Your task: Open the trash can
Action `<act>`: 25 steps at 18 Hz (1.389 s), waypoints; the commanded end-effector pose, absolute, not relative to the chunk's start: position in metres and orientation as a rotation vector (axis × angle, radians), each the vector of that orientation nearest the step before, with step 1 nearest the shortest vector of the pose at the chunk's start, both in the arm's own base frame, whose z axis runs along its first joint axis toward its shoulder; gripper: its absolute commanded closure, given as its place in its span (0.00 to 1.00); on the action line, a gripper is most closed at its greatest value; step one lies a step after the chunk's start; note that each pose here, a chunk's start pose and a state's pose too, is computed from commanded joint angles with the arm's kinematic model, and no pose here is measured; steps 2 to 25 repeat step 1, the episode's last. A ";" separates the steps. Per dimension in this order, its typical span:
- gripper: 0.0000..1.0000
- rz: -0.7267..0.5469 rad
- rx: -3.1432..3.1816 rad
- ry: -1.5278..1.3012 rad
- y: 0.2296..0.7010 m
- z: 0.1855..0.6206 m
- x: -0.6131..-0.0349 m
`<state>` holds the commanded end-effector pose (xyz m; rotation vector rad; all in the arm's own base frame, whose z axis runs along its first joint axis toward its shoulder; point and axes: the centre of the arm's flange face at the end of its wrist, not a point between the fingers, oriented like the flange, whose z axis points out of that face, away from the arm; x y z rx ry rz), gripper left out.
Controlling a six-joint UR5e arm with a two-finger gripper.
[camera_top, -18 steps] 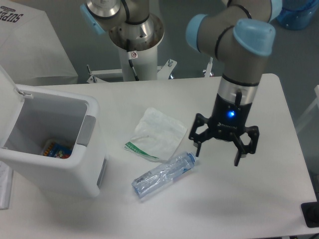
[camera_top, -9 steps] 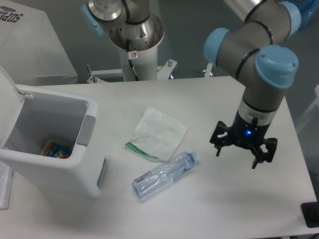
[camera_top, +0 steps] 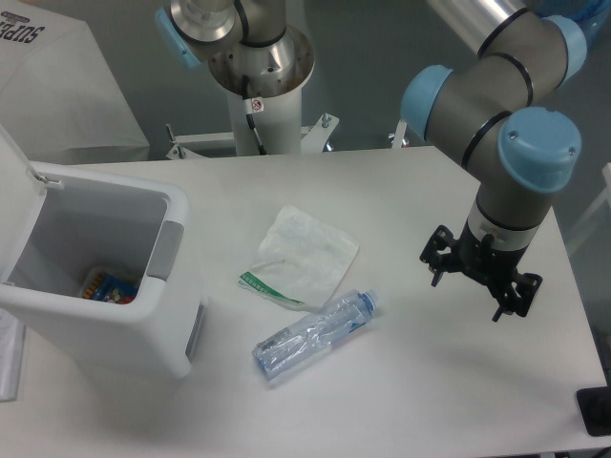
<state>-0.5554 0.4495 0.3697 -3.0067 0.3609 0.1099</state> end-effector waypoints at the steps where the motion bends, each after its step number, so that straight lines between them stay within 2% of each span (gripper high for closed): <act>1: 0.00 0.106 -3.009 0.361 0.449 0.368 -0.555; 25: 0.00 0.106 -3.009 0.361 0.449 0.368 -0.555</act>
